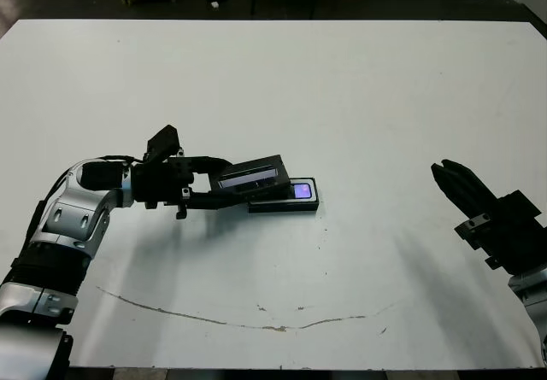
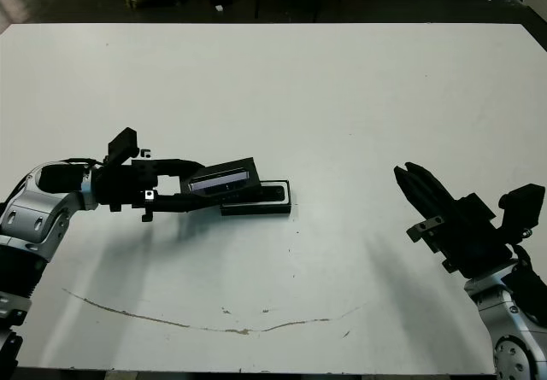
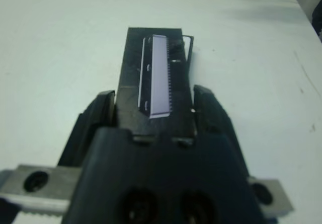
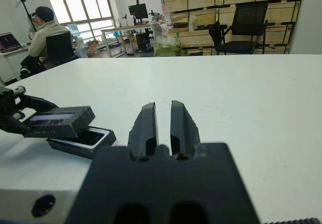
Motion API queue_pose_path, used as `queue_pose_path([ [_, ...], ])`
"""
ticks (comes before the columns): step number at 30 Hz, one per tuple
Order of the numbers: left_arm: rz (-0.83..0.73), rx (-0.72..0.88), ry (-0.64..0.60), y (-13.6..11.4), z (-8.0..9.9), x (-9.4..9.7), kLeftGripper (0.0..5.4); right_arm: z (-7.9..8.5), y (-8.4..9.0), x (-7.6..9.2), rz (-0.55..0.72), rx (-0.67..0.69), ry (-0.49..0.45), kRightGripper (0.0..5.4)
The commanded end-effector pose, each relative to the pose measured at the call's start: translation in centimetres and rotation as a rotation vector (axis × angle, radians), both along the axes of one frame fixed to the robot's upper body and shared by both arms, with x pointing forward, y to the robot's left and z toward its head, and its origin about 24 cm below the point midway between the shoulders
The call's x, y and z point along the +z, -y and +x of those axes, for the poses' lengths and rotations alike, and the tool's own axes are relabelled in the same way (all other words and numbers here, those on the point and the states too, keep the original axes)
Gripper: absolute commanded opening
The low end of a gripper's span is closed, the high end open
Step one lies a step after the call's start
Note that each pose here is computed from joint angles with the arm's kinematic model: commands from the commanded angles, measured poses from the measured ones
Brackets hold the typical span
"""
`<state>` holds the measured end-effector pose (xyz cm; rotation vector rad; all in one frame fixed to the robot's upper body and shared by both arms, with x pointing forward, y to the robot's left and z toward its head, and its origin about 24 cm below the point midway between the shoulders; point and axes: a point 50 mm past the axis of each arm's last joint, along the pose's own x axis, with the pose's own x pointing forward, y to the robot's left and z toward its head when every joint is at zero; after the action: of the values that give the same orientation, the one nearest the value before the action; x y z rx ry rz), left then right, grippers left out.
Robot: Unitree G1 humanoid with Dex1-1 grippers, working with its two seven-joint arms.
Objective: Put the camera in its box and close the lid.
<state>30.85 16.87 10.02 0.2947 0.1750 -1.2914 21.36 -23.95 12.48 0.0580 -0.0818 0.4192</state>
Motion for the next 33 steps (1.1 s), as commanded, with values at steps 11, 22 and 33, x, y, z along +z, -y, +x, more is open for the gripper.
queue_pose_path([
  [11,0.104,-0.027,0.048,2.2,0.9,-1.6,2.26,-0.1,0.2,-0.5,-0.002,-0.006,-0.04,0.0],
  [22,0.126,-0.023,0.091,2.5,1.8,-2.6,2.26,-0.1,0.3,-0.6,0.006,0.003,-0.036,0.0],
  [33,0.221,-0.093,0.098,3.4,2.1,-2.3,2.26,-0.1,0.2,-0.6,-0.008,0.002,-0.032,0.0],
])
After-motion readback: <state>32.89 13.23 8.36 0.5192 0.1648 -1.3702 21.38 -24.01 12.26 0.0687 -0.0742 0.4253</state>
